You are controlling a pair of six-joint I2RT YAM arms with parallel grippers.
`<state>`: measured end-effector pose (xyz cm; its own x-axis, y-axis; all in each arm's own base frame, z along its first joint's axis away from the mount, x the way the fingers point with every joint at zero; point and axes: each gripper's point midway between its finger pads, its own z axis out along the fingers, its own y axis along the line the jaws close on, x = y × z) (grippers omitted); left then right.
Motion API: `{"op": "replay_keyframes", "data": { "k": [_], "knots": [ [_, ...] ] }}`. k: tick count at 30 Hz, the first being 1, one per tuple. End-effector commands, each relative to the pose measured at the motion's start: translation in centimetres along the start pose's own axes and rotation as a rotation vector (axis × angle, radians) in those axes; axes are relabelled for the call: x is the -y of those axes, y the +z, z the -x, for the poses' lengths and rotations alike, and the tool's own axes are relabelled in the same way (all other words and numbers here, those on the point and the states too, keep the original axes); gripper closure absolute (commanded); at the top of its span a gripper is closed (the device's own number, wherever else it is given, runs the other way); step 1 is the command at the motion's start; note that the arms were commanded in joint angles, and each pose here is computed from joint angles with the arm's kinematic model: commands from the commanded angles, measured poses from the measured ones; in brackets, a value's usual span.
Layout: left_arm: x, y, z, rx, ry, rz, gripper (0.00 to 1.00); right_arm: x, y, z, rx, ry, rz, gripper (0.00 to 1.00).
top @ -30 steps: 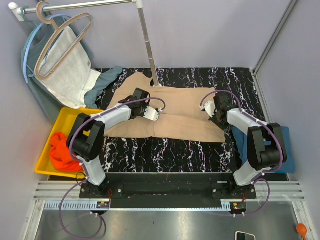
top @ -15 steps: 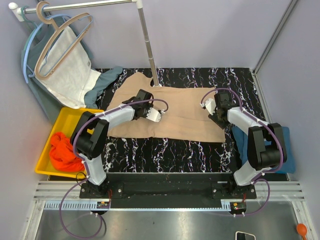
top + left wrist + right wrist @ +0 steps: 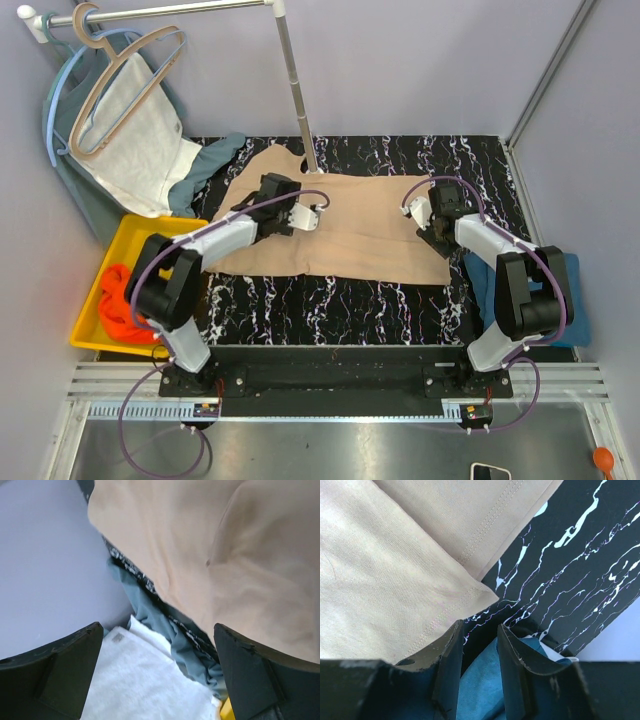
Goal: Fold and stack the t-shirts
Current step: Fold the tshirt
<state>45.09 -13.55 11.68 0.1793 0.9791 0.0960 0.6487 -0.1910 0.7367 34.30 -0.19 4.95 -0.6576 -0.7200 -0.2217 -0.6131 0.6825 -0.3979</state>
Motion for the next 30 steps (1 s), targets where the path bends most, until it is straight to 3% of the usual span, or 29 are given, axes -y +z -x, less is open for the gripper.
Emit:
{"op": "replay_keyframes", "data": {
  "k": [1, 13, 30],
  "knots": [
    [-1.9, -4.5, -1.8, 0.013, -0.122, 0.081, 0.01, 0.9, -0.7, 0.8, 0.043, 0.029, -0.032, 0.6],
    [8.8, -8.3, -2.2, 0.081, -0.195, -0.101, 0.01, 0.4, -2.4, 3.5, 0.15, 0.088, 0.042, 0.56],
    [12.9, -4.8, -1.6, 0.066, -0.218, -0.216, 0.01, -1.4, 0.4, 3.7, 0.115, 0.055, 0.135, 0.56]
  ]
}}
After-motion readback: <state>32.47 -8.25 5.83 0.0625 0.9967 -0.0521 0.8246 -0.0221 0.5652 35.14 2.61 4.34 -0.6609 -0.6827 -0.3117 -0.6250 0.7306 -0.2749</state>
